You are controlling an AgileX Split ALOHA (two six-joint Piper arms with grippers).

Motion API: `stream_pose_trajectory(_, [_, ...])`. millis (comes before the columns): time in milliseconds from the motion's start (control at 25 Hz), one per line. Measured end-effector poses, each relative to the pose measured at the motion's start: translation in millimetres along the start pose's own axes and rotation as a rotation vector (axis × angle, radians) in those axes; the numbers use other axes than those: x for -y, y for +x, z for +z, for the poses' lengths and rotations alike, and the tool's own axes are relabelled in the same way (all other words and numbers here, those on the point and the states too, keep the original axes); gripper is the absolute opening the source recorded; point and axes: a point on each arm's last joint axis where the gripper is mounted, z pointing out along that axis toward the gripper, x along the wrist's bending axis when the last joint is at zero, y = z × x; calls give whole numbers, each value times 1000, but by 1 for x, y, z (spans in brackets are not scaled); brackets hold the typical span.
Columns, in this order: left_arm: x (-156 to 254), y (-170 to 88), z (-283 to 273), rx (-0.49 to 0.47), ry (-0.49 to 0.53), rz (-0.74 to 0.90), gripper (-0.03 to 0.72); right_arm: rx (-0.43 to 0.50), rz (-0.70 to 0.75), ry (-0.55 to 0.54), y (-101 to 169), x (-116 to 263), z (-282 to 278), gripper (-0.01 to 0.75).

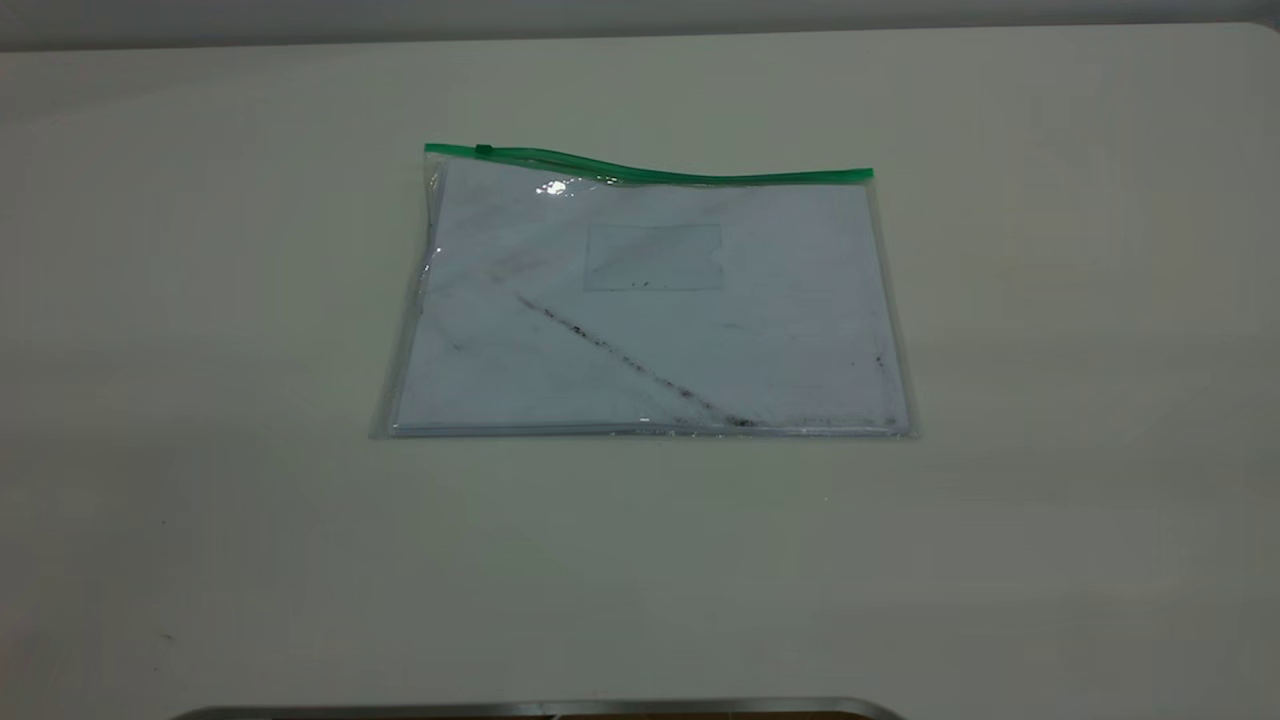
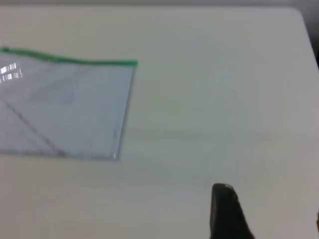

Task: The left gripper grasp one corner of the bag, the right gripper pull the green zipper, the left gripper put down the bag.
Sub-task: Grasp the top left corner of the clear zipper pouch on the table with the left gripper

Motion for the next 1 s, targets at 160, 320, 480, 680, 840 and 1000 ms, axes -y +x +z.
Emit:
stream_pose_trajectory(160, [-28, 6, 25, -50, -82, -74, 458, -2, 11, -49, 0, -22, 13, 466])
stream_pose_trajectory(320, [-39, 13, 74, -82, 65, -134, 455, -3, -23, -12, -1, -50, 50, 466])
stream_pose_trajectory(480, [-39, 21, 126, -114, 288, -124, 455, -52, -158, 154, -1, -60, 101, 469])
stream_pose_trajectory(680, [-39, 29, 184, -114, 511, -56, 455, -176, -137, 303, 5, -65, 165, 524])
stream_pose_trajectory(840, [-30, 34, 229, -61, 661, 12, 455, -297, -138, 345, 15, -80, 212, 579])
stream_pose_trajectory(1000, [-15, 35, 274, 33, 765, 37, 455, -416, -172, 365, 37, -89, 261, 584])
